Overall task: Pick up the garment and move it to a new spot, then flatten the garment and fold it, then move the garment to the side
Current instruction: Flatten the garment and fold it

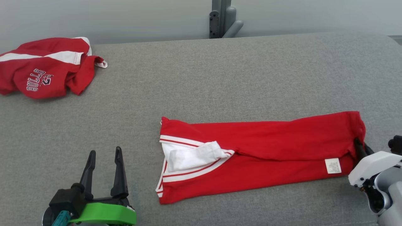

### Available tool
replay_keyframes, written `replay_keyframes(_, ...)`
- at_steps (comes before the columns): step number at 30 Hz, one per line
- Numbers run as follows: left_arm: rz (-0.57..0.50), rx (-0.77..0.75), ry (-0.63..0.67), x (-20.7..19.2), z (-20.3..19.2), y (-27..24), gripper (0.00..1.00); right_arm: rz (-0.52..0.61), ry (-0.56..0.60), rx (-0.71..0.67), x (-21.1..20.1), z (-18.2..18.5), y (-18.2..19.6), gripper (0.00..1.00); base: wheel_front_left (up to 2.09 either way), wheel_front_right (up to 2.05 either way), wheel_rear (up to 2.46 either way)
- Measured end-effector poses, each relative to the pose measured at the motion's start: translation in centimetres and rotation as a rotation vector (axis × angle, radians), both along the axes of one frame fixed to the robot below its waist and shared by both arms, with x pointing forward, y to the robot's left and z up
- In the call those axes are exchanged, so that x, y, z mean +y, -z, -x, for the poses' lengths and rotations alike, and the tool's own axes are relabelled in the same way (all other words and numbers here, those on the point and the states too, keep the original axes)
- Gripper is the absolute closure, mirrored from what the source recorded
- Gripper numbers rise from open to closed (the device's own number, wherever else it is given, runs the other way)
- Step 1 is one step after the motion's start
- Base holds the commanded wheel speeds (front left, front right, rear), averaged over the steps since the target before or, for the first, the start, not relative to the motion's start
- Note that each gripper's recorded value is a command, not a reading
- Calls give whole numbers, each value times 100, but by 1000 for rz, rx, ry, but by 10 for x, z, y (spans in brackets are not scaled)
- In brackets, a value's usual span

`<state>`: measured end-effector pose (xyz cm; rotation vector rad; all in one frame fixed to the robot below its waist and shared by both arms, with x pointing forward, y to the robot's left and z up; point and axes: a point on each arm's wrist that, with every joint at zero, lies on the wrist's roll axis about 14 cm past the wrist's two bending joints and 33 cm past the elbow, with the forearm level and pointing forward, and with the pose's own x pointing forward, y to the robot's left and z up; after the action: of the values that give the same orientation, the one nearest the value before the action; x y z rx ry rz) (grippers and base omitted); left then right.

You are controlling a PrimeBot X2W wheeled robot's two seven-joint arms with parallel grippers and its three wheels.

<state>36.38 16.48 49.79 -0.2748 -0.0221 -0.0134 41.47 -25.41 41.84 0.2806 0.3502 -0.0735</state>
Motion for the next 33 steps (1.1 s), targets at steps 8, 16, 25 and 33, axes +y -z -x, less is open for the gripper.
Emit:
replay_keyframes(8,11,10,35,-12,-7,5,0,2,-20,-40,-1,-3,-19,100,0,0,0)
replay_keyframes(16,13,12,49,-17,-9,6,0,-93,-190,-105,63,0,-50,100,0,0,0)
replay_keyframes(25,13,2,23,-8,-6,3,0,-283,-404,-179,153,11,-96,100,0,0,0)
replay_keyframes(33,11,-3,-13,5,1,1,0,-412,-581,-130,228,27,-99,100,0,0,0)
